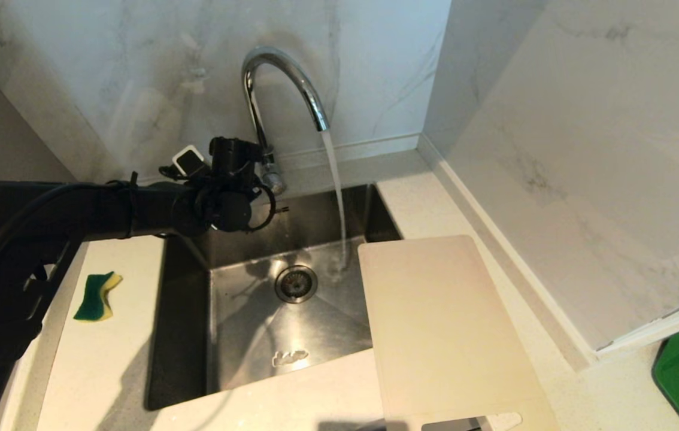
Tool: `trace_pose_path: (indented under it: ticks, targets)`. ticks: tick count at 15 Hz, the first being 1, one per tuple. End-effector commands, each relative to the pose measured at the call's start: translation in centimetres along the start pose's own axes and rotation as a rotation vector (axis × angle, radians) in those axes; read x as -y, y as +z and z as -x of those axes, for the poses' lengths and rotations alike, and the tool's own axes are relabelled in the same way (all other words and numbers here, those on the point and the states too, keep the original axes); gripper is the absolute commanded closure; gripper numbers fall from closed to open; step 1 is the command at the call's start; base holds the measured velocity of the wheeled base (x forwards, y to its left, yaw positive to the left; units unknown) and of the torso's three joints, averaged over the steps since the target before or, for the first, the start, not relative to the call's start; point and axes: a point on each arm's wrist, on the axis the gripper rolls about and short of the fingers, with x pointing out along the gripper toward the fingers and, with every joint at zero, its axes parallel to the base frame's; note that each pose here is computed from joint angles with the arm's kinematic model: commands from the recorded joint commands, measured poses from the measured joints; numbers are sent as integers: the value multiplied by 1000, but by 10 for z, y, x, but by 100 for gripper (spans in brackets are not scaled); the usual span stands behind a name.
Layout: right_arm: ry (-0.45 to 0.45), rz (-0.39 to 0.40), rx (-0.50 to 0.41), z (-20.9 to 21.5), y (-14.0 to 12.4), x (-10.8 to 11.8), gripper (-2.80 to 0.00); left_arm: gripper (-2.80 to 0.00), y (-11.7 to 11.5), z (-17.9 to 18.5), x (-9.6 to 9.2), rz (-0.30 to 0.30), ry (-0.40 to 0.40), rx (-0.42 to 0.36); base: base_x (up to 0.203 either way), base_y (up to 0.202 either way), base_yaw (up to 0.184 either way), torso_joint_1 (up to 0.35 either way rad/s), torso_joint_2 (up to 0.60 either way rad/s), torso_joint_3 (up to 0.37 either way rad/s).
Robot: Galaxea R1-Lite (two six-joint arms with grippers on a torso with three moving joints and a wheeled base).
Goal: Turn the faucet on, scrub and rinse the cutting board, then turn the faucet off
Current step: Turn on the tap
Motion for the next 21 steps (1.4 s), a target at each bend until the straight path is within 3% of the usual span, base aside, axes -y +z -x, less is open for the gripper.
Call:
trace_pose_path:
  ticks: [1, 12, 16, 21]
  targets:
    - [0, 0, 0, 0, 0, 0, 0, -280, -3, 1, -1, -3, 11, -6, 0, 0, 0, 0, 0, 0]
    - [0, 0, 0, 0, 0, 0, 0, -280, -18, 16, 3, -23, 14, -66, 0, 0, 0, 0, 0, 0]
    - [0, -1, 0, 0, 0, 0, 0, -280, -10, 25, 9, -3, -9, -50, 0, 0, 0, 0, 0, 0]
    - [-1, -1, 0, 0, 0, 0, 0, -280, 18, 61, 23, 35, -82, -42, 0, 0, 0, 0, 0, 0]
